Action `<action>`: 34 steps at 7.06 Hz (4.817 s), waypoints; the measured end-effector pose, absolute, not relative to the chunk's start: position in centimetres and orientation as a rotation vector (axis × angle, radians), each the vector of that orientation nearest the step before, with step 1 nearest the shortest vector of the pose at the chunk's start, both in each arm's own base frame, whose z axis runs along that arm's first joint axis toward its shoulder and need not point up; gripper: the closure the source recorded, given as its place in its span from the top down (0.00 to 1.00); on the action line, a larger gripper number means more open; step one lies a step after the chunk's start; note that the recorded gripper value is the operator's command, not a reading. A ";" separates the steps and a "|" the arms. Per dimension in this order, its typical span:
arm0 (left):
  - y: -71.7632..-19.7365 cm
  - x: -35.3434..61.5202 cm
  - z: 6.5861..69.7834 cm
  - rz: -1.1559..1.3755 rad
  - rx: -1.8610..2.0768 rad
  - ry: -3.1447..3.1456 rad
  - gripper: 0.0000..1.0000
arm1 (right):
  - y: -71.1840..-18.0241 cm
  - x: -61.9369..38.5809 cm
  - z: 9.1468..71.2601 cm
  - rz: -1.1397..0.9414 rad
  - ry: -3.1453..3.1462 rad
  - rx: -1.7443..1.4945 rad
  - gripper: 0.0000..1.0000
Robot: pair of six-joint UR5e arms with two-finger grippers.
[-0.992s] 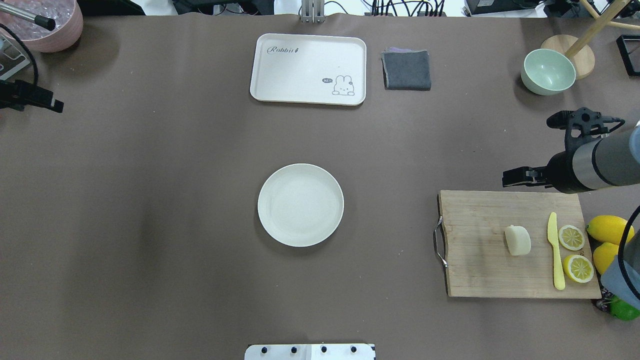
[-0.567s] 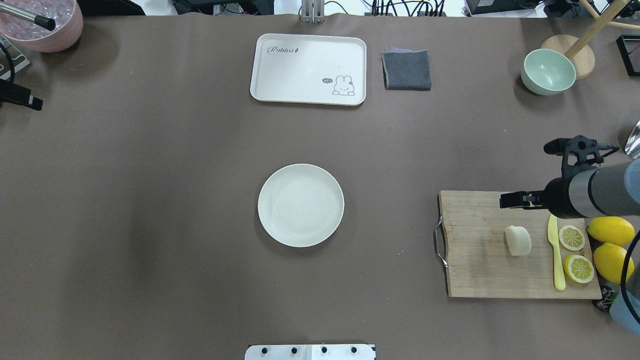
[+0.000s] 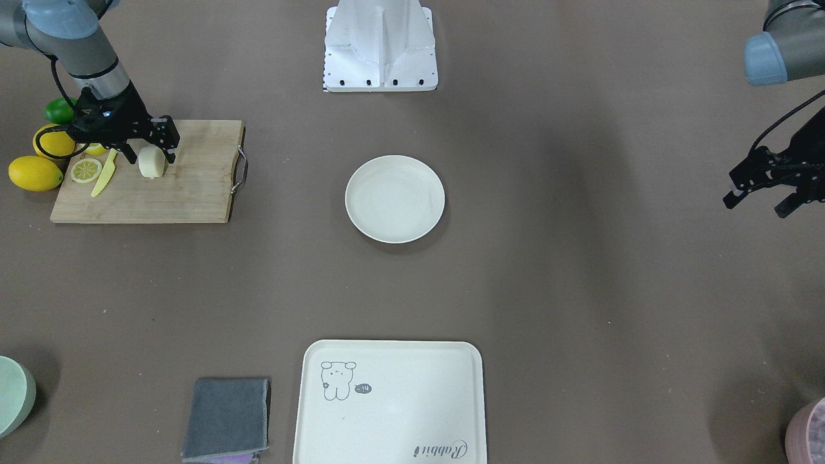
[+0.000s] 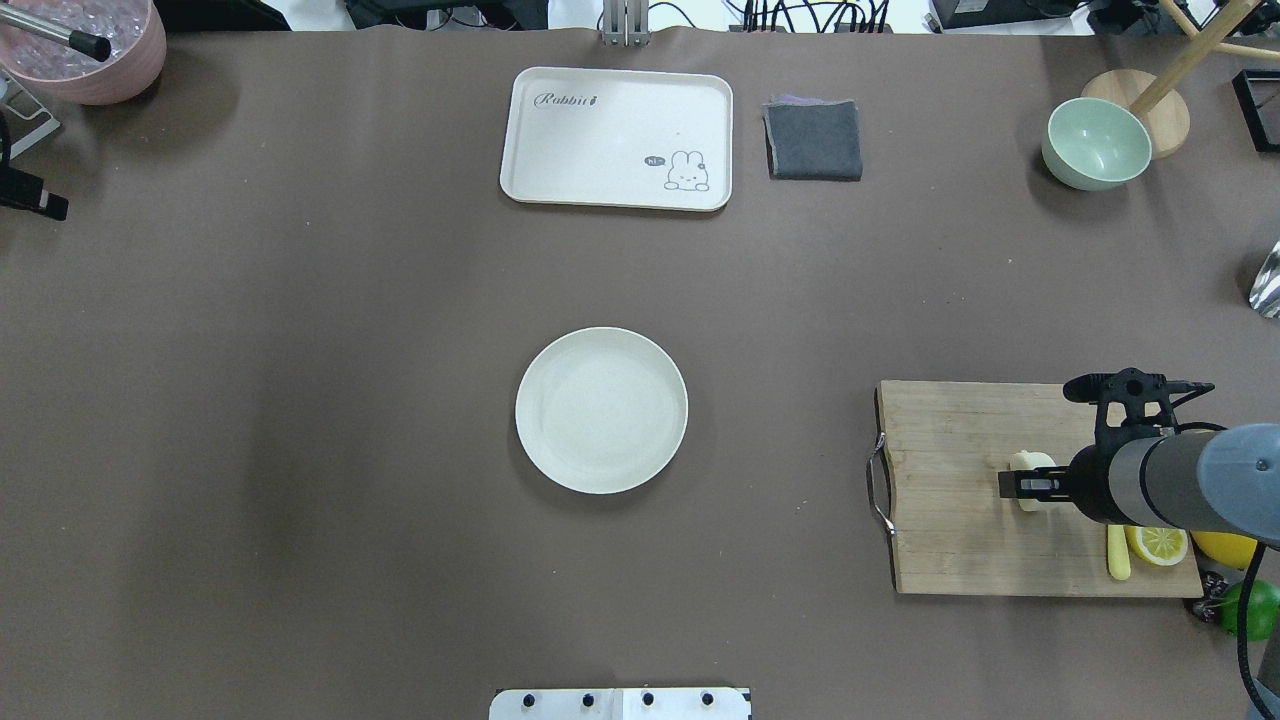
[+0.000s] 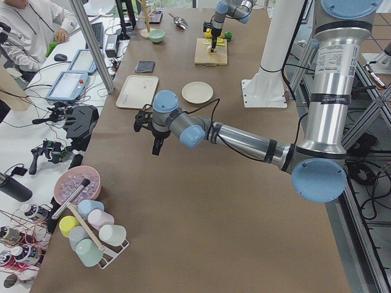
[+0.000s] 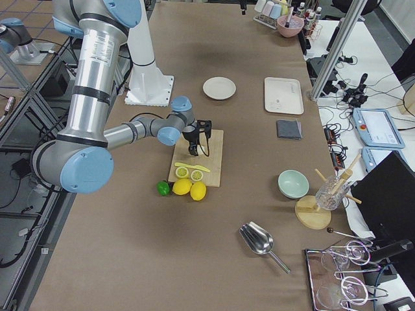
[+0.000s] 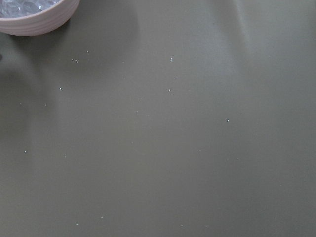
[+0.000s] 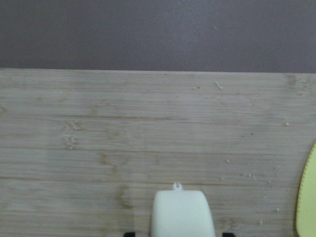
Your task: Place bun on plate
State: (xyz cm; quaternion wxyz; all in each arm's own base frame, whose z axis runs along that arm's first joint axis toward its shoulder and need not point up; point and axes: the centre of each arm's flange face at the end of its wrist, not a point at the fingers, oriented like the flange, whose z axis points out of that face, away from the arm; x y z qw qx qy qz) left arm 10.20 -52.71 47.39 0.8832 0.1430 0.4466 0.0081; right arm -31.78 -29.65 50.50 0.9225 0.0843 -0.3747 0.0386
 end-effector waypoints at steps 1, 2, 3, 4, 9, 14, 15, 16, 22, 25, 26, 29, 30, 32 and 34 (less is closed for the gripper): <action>-52.7 10.2 47.5 0.016 0.296 0.929 0.98 | -29.6 -31.9 50.4 0.076 -0.770 0.175 0.35; -52.7 10.2 47.6 0.016 0.295 0.928 0.98 | -29.8 -32.1 49.9 0.074 -0.780 0.181 0.35; -52.6 10.2 47.7 0.015 0.292 0.928 0.98 | -30.6 -33.0 48.3 0.076 -0.807 0.194 0.37; -52.6 10.2 47.8 0.014 0.290 0.928 0.98 | -32.4 -35.2 45.2 0.086 -0.832 0.211 0.40; -52.2 10.1 48.6 0.009 0.272 0.928 0.98 | -39.0 -53.7 23.2 0.140 -0.856 0.222 0.39; -51.8 9.9 49.6 -0.001 0.252 0.923 0.98 | -36.2 -64.8 17.9 0.123 -0.836 0.224 0.99; -51.8 9.9 49.7 -0.003 0.250 0.922 0.98 | -36.1 -64.9 17.9 0.119 -0.834 0.231 0.99; -51.8 9.8 49.8 -0.004 0.248 0.921 0.98 | -36.4 -64.6 17.8 0.124 -0.835 0.238 0.99; -47.8 -6.3 59.3 0.109 0.101 0.763 0.98 | -50.2 -45.4 24.5 0.064 -0.801 0.204 1.00; -45.0 -9.0 62.4 0.065 0.014 0.723 0.98 | -51.8 -29.3 34.8 -0.074 -0.689 0.188 1.00; -45.2 -9.0 62.3 0.065 0.017 0.722 0.98 | -51.4 -22.8 40.1 -0.104 -0.670 0.159 1.00; -45.4 -8.8 62.1 0.071 0.023 0.726 0.98 | -47.2 -3.1 53.1 -0.218 -0.653 0.142 1.00; -45.4 -8.8 62.0 0.073 0.025 0.726 0.98 | -45.1 2.2 54.8 -0.183 -0.688 0.144 1.00; -45.5 -8.8 61.8 0.077 0.032 0.725 0.98 | -40.0 7.0 58.9 -0.071 -0.713 0.034 1.00; -45.8 -8.7 61.5 0.082 0.040 0.725 0.98 | -36.9 8.3 62.1 -0.010 -0.723 -0.043 1.00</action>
